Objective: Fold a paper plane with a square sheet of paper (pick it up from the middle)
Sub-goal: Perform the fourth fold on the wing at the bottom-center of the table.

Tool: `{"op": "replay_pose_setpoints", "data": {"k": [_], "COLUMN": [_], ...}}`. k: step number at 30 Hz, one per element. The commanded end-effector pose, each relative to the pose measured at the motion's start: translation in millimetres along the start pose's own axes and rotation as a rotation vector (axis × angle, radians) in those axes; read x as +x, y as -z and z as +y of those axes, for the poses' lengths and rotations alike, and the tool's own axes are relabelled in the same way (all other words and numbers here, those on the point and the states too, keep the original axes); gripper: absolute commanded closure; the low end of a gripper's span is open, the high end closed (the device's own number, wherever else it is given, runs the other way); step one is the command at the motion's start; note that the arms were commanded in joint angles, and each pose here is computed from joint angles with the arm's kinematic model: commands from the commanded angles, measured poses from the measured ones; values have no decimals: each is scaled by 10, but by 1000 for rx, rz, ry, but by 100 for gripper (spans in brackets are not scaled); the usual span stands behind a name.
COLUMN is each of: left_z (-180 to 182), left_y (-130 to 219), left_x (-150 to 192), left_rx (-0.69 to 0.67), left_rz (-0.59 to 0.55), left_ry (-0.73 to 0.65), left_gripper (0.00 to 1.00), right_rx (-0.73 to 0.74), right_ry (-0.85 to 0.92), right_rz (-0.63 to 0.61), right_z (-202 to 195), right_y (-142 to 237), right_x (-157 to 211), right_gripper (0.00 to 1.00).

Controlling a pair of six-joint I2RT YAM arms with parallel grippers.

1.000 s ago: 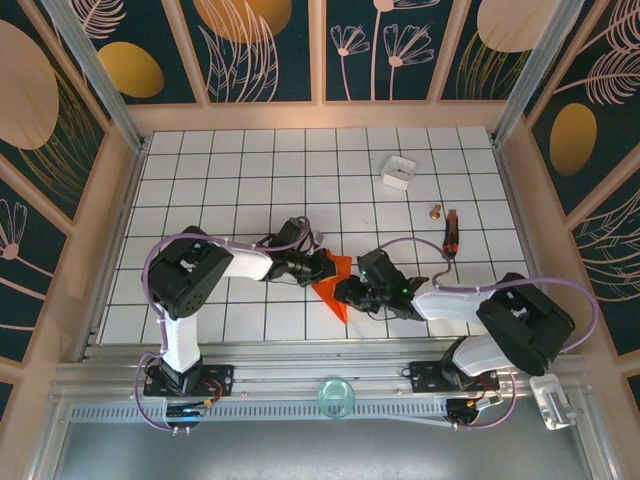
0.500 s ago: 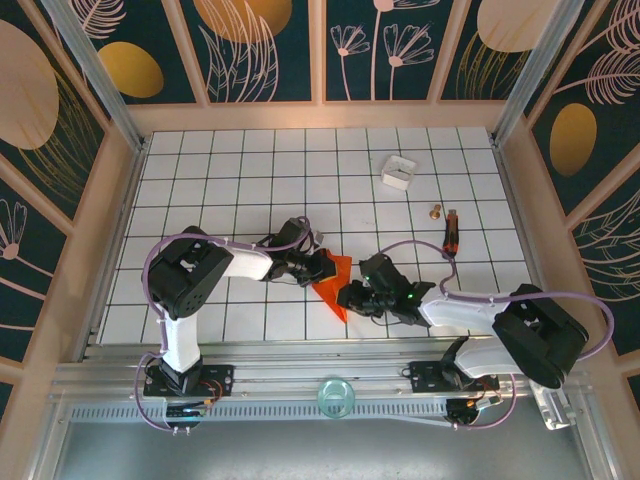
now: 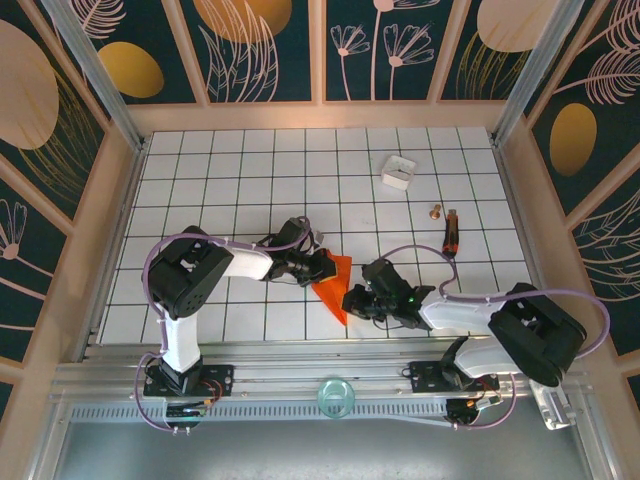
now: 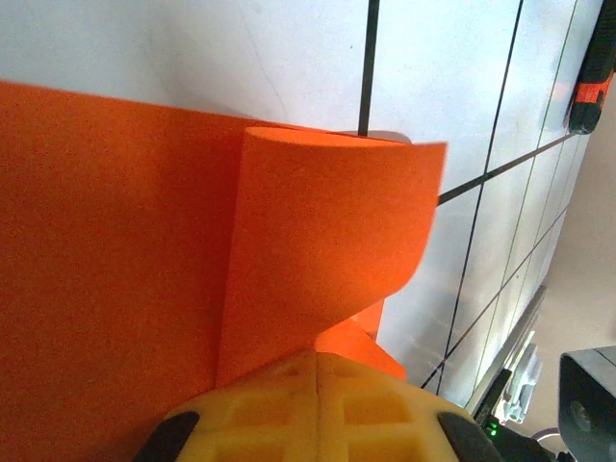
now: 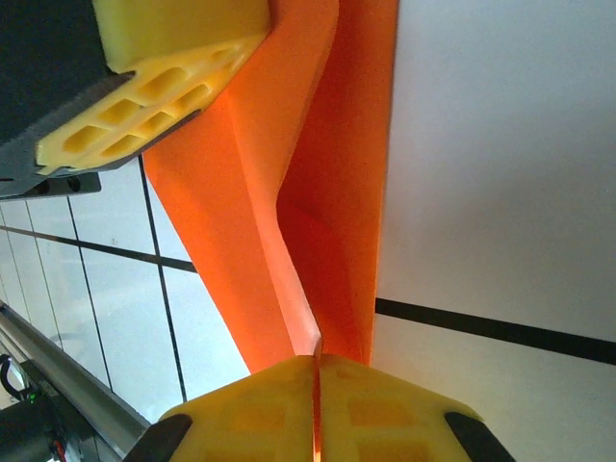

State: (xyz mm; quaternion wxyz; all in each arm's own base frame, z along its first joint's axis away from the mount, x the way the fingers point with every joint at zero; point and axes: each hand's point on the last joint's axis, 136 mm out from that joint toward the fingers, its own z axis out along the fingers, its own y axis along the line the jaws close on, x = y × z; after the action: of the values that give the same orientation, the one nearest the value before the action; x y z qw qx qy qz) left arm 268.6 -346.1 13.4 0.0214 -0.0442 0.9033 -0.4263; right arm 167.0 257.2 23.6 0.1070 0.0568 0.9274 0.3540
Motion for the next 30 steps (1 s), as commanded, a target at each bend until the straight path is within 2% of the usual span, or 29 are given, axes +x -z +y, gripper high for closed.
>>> {"op": "replay_pose_setpoints", "data": {"k": [1, 8, 22, 30], "left_z": [426, 435, 472, 467], "left_y": [-74, -73, -71, -72], "left_x": [45, 39, 41, 39], "left_rx": [-128, -129, -138, -138], "left_rz": [8, 5, 4, 4], "left_ry": [44, 47, 46, 45], "left_gripper": [99, 99, 99, 99], "right_rx": [9, 21, 1, -61], "right_ry": [-19, -21, 67, 158], "right_rz": [36, 49, -11, -40], "right_z": [-94, -151, 45, 344], "right_y": [-44, -65, 214, 335], "right_x": [104, 139, 12, -60], "right_gripper": [92, 91, 75, 77]}}
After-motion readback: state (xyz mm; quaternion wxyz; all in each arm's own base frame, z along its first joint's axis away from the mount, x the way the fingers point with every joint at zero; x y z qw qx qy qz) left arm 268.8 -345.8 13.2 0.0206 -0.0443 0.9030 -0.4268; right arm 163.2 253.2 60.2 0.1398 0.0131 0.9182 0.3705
